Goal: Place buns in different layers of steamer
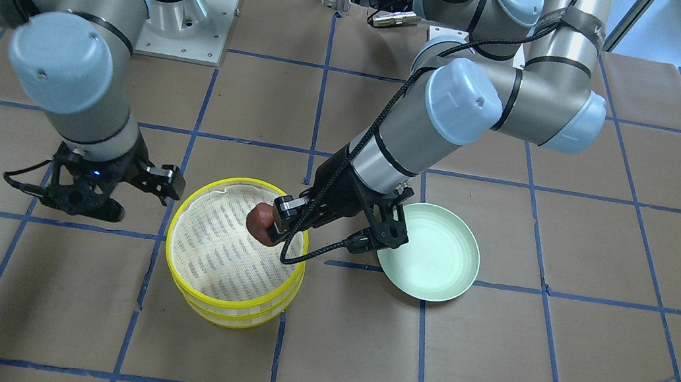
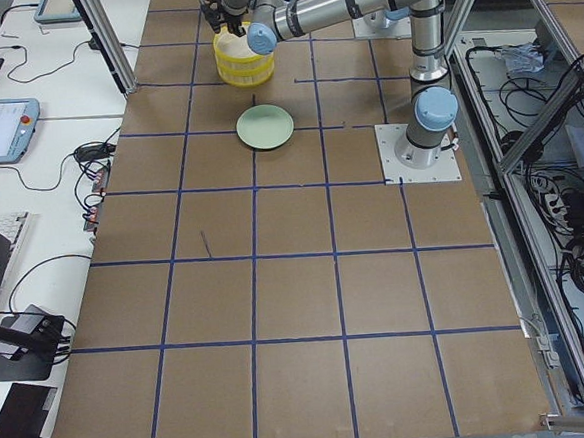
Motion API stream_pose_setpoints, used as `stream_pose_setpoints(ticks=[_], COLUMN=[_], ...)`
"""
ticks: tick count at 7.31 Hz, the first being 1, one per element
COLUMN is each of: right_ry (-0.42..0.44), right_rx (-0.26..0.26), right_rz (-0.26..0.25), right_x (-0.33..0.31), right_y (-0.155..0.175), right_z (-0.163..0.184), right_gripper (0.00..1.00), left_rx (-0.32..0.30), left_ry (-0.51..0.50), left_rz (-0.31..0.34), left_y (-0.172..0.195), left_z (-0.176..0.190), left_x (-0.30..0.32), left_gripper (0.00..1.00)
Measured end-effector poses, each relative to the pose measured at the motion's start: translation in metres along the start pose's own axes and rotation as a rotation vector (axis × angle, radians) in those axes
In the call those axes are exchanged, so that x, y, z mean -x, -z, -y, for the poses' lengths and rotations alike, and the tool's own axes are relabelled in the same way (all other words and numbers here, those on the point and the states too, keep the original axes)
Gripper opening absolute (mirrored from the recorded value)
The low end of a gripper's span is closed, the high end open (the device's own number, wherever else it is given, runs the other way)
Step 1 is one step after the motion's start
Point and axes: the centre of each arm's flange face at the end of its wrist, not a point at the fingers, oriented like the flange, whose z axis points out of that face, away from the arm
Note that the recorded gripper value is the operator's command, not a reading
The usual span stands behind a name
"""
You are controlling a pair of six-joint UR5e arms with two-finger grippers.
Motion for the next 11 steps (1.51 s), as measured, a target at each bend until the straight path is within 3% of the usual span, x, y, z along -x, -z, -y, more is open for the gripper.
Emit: stream_pose_setpoints(ticks=[1,3,4,6,7,9,11], right_ry=[0.028,0.073,0.112,0.147,0.144,0.134,0.132], right_rx=[0.023,-0.004,-0.015,-0.018,-0.019,-0.019,-0.02], right_rz=[0.011,0.031,0.044,0.054,0.061,0.065,0.067], right_x=[-0.023,-0.023,-0.003,0.014,0.012,0.008,0.008], right_y=[0.042,0.109,0.126,0.137,0.138,0.138,0.138], right_z=[-0.015,-0.059,-0.08,-0.1,-0.102,-0.102,-0.102], right_gripper=[1.0,1.0,1.0,1.0,1.0,1.0,1.0], left_rx=[0.004,0.002,-0.011,-0.045,-0.026,0.042,0.097], left_ry=[0.005,-0.01,-0.072,-0.339,-0.455,-0.49,-0.405], left_rz=[-0.004,-0.004,0.007,0.168,0.256,0.356,0.499], left_y=[-0.009,-0.014,-0.009,0.015,0.034,0.102,0.186], left_z=[-0.004,-0.005,-0.004,0.005,0.013,0.038,0.03], left_x=[-0.002,-0.004,-0.006,-0.01,-0.008,0.022,0.063], left_gripper=[1.0,1.0,1.0,1.0,1.0,1.0,1.0])
